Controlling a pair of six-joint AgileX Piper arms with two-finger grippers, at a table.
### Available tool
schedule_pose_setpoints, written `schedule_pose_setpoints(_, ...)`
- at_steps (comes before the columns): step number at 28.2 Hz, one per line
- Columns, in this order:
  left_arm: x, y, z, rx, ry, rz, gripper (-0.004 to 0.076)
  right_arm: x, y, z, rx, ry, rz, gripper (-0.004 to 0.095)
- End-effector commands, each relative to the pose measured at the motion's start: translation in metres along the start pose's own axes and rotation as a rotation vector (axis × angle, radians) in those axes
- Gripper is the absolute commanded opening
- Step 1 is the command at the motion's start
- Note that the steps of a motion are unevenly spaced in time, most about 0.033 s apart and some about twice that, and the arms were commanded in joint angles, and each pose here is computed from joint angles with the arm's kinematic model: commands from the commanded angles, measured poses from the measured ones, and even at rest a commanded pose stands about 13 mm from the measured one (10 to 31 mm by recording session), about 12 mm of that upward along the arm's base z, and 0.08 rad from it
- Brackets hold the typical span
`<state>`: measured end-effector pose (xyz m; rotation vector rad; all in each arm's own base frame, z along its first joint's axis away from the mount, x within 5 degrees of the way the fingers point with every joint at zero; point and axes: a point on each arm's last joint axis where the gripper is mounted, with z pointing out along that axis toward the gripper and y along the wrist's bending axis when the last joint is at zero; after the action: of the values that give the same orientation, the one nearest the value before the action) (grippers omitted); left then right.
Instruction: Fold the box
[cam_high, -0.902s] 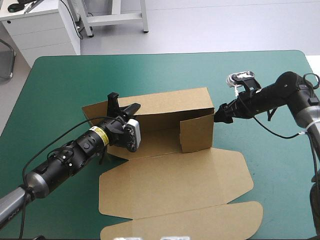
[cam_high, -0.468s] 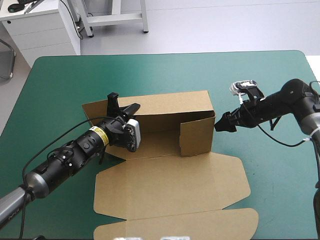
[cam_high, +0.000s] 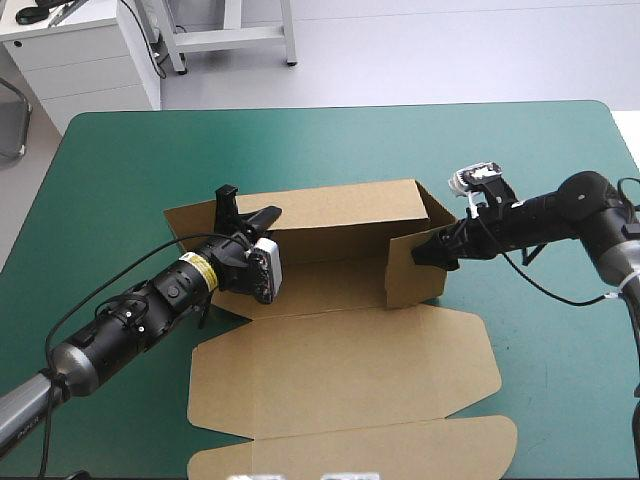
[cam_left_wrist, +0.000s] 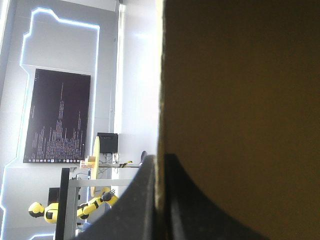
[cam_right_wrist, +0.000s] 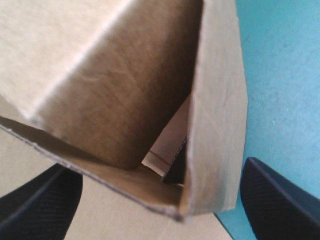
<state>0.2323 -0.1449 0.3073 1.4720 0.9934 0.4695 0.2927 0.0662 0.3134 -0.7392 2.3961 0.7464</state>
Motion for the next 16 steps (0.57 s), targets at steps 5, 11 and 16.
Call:
schedule_pose_setpoints(5,-0.009,0.020,-0.006,-0.110,-0.069,-0.021,-0.0007,-0.025,0.033,0.006,0.049,-0.144,-0.153,0.0777)
schedule_pose_setpoints(11,-0.009,0.020,-0.006,-0.110,-0.069,-0.021,-0.0007,-0.032,0.040,0.017,0.169,-0.161,-0.227,0.0777)
schedule_pose_setpoints(16,-0.011,0.021,-0.006,-0.124,-0.087,-0.049,-0.0006,-0.038,0.042,0.020,0.256,-0.199,-0.270,0.0689)
